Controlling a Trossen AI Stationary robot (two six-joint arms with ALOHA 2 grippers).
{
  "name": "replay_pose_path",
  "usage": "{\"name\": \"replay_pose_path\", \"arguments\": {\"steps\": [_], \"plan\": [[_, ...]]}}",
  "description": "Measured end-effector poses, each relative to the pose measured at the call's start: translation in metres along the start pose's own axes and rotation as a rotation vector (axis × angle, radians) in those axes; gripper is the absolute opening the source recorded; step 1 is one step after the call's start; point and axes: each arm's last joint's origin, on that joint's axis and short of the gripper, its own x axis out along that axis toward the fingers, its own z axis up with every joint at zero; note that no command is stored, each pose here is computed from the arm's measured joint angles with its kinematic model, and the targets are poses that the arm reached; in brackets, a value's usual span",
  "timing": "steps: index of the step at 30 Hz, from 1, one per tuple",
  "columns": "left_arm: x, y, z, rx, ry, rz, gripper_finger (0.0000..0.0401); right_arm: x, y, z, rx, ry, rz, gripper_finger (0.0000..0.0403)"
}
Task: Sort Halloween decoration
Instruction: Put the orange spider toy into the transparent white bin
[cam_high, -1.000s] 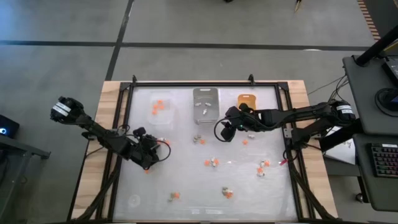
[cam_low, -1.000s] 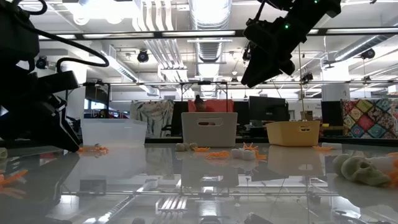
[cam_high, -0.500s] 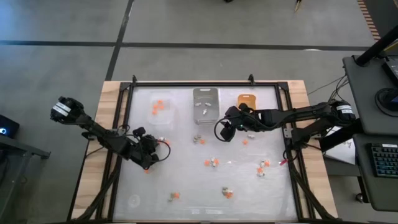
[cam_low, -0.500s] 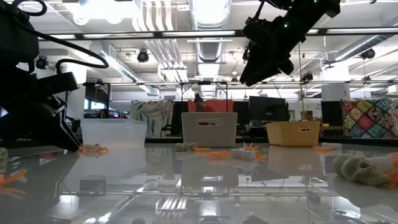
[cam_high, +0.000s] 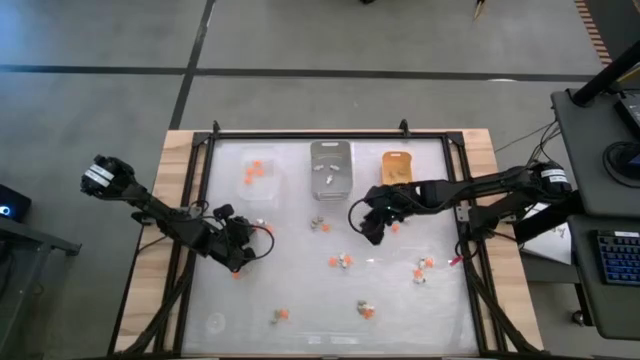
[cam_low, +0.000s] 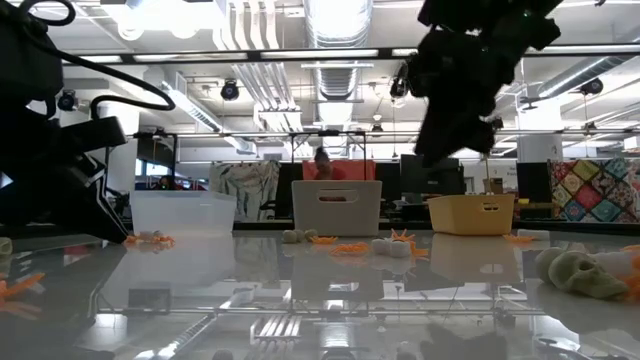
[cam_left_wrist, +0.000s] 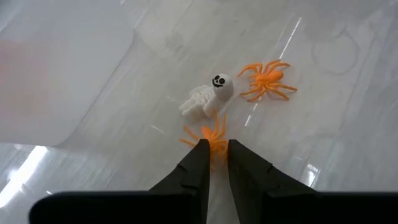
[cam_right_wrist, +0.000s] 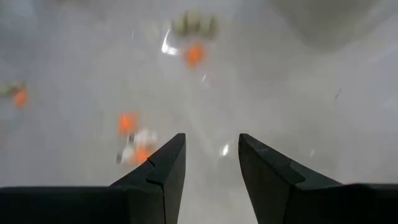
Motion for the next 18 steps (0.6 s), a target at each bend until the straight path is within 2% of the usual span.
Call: {"name": "replay_pose_path", "arguments": {"steps": [3, 5, 8, 12, 18], "plan": [[0.000, 0.000, 0.000, -0.004, -0.001, -0.007, 0.0032, -0.001, 0.004, -0.007, -0.010, 0.094, 0.076, 0.0139], [-0.001, -0.001, 0.002, -0.004, 0.002, -0.013, 0.0022, -0.002, 0.009, -0.009, -0.036, 0.096, 0.097, 0.0137], [-0.003, -0.004, 0.006, 0.006, 0.002, -0.034, 0.0004, -0.001, 0.015, -0.006, -0.083, 0.041, 0.142, 0.0128], [-0.005, -0.007, 0.011, 0.015, 0.007, -0.040, 0.0001, 0.003, 0.027, 0.000, -0.157, -0.043, 0.219, 0.0111], [-0.009, -0.010, 0.016, 0.003, 0.042, -0.056, 0.0000, 0.003, 0.027, 0.000, -0.169, -0.052, 0.211, 0.0085]]}}
